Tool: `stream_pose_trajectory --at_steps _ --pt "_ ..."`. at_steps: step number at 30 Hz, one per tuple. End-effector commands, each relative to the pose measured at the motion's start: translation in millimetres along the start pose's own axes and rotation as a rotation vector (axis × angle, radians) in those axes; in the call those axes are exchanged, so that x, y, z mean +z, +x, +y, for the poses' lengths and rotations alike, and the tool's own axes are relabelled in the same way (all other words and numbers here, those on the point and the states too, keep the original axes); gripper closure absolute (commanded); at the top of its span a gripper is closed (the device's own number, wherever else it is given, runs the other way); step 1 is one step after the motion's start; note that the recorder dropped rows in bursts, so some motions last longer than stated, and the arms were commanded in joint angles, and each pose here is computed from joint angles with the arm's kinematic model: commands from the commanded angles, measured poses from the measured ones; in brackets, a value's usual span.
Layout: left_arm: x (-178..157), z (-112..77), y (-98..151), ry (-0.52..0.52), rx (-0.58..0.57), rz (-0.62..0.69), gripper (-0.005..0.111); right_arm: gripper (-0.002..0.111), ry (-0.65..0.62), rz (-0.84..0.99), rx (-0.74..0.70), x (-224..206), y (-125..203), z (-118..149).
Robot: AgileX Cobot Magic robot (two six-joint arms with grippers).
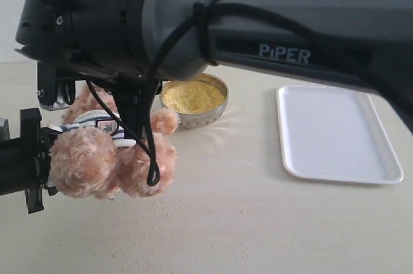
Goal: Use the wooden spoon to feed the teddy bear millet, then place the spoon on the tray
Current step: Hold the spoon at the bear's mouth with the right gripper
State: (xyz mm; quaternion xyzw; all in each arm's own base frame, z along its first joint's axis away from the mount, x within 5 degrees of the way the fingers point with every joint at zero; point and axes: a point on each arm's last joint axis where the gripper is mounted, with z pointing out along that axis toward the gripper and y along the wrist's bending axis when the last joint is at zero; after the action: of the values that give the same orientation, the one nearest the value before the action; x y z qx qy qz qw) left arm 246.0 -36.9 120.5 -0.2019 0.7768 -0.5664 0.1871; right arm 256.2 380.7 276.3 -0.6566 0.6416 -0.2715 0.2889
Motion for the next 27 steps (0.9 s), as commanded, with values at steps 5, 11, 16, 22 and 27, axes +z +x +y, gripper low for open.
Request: stream_pose_trajectory --at_steps 5,11,16,22,27 --pt "0.5 -6.2 -1.2 0.04 0.01 -0.006 0.102 0.109 0.001 -0.019 0.03 -3.4 -4.2 2.6" --pt "0.5 -6.3 -1.3 0.041 0.012 -0.007 0.102 0.109 -0.006 -0.055 0.144 -0.7 -3.9 -1.7" --pt "0.5 -6.4 -1.8 0.042 0.01 -0.012 0.102 0.109 -0.007 -0.037 0.166 -3.5 0.3 -4.8" --pt "0.5 -6.3 -1.4 0.041 0.011 -0.008 0.102 0.109 -0.038 -0.075 0.27 -5.2 0.0 -7.0" --pt "0.5 -6.3 -1.4 0.041 0.011 -0.008 0.102 0.109 -0.045 -0.102 0.287 -4.1 -1.5 -8.0"
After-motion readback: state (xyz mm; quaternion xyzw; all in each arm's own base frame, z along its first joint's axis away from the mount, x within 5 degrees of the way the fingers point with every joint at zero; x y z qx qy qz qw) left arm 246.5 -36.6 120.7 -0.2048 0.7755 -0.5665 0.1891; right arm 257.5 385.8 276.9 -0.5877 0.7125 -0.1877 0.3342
